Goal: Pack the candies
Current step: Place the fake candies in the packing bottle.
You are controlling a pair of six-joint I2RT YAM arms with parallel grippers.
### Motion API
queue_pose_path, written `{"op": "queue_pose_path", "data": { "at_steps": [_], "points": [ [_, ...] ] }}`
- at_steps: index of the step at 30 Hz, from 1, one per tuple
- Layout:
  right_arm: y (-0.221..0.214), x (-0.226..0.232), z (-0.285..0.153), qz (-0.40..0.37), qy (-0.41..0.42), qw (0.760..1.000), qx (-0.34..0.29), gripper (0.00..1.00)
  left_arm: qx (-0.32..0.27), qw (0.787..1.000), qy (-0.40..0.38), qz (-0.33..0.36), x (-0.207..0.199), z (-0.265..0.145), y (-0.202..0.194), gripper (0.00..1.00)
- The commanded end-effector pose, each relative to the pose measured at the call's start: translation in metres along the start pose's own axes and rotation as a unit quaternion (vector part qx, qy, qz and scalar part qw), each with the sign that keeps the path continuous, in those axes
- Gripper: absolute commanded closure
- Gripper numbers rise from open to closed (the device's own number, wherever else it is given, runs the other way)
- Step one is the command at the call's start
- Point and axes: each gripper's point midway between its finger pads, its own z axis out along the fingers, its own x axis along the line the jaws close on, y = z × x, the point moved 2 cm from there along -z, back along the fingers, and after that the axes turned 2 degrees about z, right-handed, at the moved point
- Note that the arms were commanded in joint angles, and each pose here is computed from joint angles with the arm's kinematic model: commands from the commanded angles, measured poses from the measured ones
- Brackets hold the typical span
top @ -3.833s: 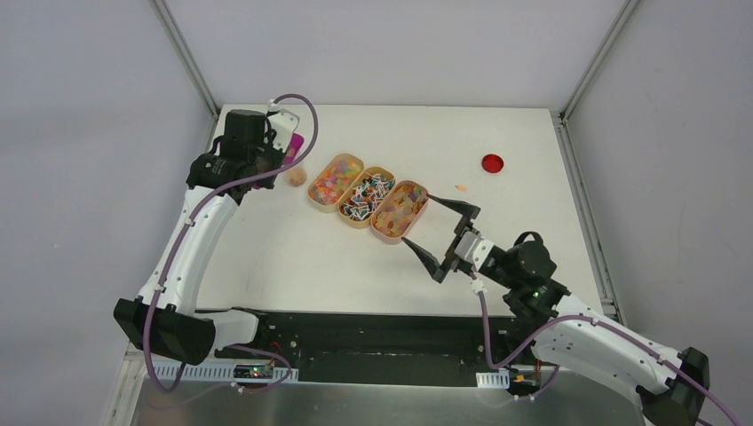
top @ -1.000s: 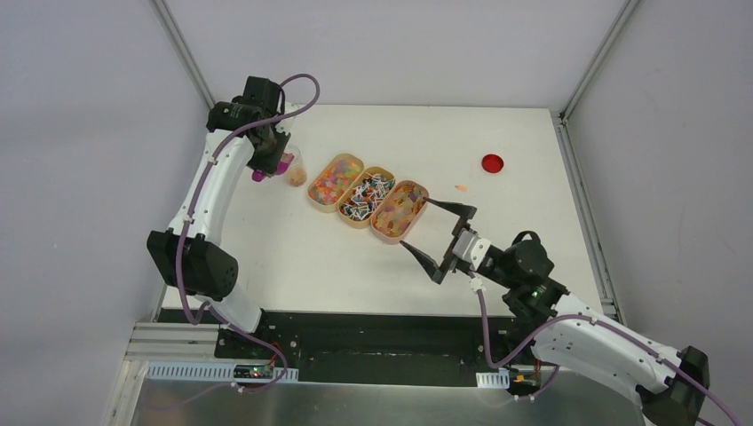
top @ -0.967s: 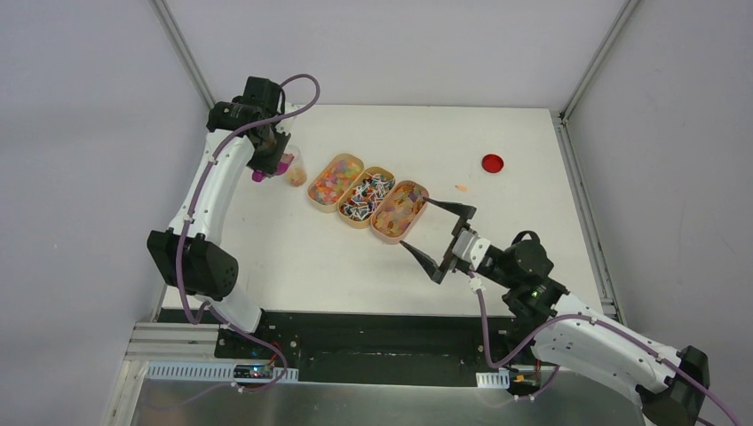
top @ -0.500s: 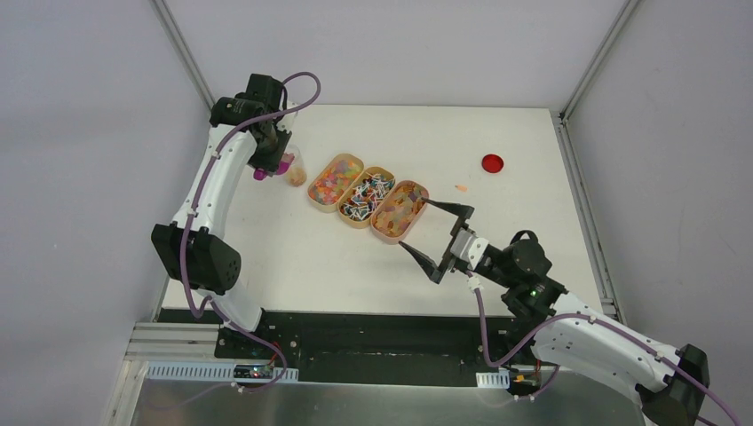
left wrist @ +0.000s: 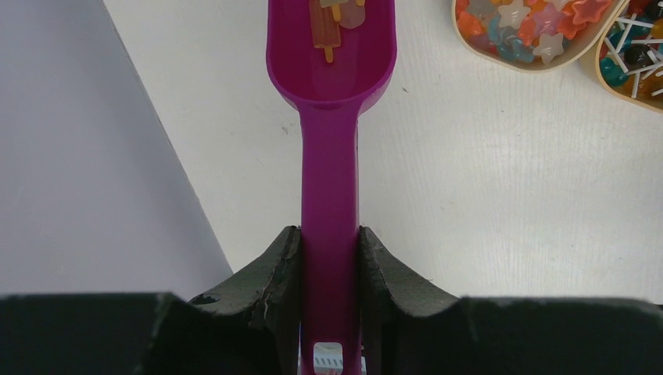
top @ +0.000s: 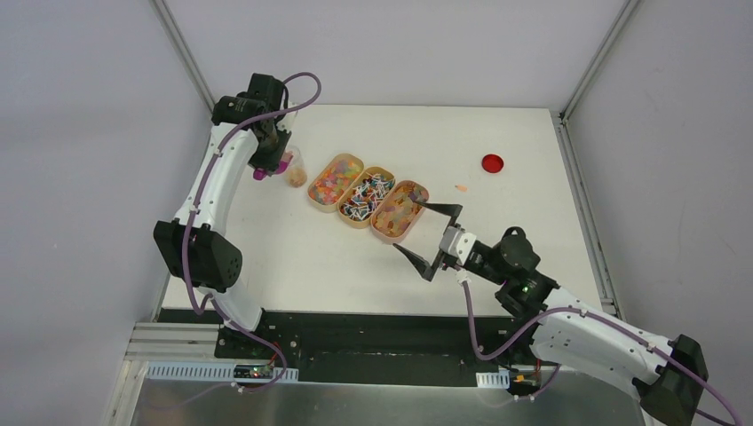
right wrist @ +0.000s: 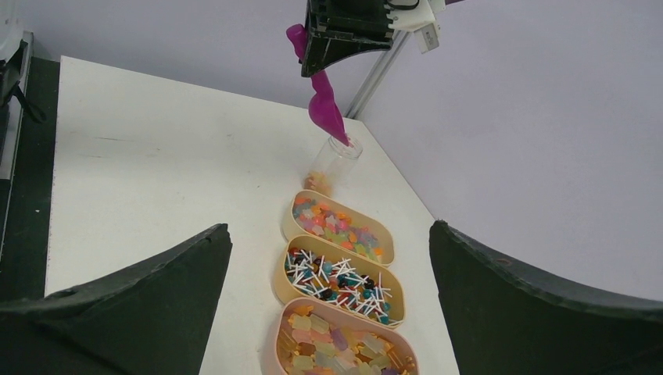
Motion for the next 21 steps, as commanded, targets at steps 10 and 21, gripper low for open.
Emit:
{"op": "queue_pose_path", "data": {
  "at_steps": [10, 21],
  "points": [
    [0.010, -0.003, 0.024, 0.019, 0.003, 0.999, -0.032, 0.00, -0.059, 0.998, -0.021, -0.023, 0.001, -0.021, 0.021, 1.00],
    [0.002, -0.005, 0.062, 0.028, 0.024, 0.999, -0.026, 0.01, -0.031, 0.999, -0.001, -0.032, 0.004, -0.017, 0.004, 1.00]
  ]
}}
